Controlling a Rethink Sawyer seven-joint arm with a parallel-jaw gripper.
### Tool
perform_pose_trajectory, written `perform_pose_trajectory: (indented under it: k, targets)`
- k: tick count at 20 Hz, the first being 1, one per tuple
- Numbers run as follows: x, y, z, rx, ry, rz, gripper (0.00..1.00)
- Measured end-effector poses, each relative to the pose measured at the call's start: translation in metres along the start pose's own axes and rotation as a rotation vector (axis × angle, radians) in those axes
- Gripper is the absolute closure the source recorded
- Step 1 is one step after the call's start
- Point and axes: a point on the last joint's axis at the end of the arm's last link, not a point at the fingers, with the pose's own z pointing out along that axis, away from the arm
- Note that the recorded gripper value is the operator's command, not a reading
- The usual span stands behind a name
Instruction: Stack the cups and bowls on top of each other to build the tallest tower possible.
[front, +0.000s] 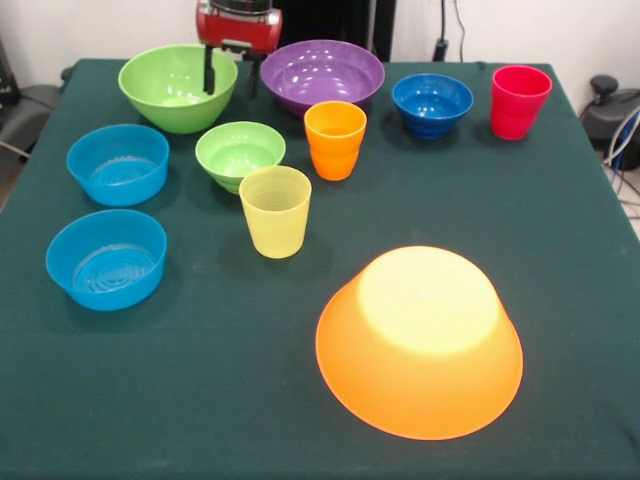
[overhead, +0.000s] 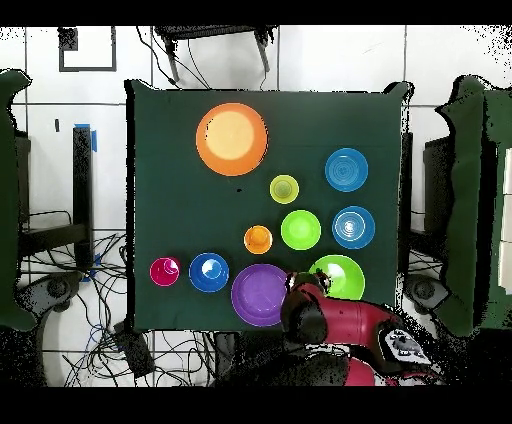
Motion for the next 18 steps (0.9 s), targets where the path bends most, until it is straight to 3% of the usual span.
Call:
perform_pose_trajectory:
  k: [5,18]
  targets:
    - [-0.002,-0.017,0.005,0.03,-0.012,-0.016,0.0]
    - [0.012,-0.022,0.016,0.019,0.018,0.003,0.0]
